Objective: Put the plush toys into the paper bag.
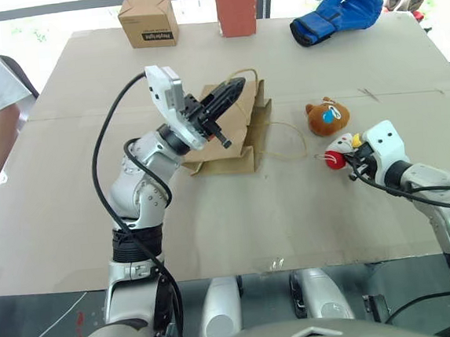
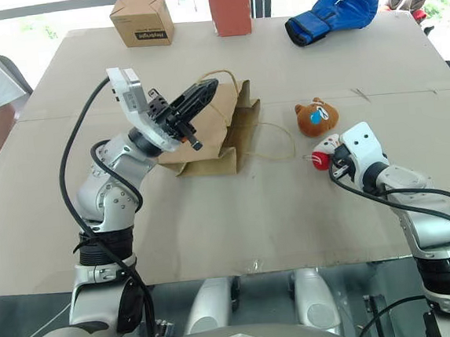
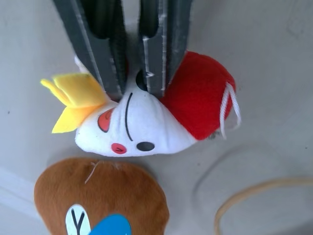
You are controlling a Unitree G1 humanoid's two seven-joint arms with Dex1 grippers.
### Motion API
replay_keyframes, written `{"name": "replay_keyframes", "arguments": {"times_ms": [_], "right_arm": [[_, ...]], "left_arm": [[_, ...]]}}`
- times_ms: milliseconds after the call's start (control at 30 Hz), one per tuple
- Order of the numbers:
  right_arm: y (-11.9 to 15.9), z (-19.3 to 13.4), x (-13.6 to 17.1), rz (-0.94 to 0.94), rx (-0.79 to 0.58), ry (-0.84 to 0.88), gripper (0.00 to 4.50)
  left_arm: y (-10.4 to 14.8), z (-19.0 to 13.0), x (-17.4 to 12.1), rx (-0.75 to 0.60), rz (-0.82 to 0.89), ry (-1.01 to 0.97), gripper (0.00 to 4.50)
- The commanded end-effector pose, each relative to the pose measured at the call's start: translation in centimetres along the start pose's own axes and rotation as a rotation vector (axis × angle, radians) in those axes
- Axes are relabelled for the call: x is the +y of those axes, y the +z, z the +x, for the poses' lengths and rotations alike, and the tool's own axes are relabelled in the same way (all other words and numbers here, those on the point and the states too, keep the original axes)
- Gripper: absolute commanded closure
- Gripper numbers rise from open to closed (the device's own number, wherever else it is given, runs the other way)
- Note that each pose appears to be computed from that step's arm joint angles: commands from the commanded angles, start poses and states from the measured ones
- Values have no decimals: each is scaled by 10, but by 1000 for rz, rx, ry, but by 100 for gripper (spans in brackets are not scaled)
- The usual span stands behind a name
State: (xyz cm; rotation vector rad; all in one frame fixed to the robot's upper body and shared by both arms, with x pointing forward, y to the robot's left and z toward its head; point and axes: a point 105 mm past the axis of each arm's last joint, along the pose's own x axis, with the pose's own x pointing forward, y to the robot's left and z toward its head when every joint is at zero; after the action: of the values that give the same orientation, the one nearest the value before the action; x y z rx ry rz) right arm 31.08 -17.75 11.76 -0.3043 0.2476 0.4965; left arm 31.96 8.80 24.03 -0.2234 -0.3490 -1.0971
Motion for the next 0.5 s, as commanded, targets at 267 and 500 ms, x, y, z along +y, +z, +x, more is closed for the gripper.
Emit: {"name": "replay_keyframes", "arguments": {"times_ms": [267, 500], "right_arm": [[92, 8, 40, -148, -316, 174, 448], [88, 50, 76, -223, -260, 246, 448]], "left_arm": [[6, 2, -16, 17, -2, -115, 450], [8, 9, -17, -14, -14, -108, 450]]}}
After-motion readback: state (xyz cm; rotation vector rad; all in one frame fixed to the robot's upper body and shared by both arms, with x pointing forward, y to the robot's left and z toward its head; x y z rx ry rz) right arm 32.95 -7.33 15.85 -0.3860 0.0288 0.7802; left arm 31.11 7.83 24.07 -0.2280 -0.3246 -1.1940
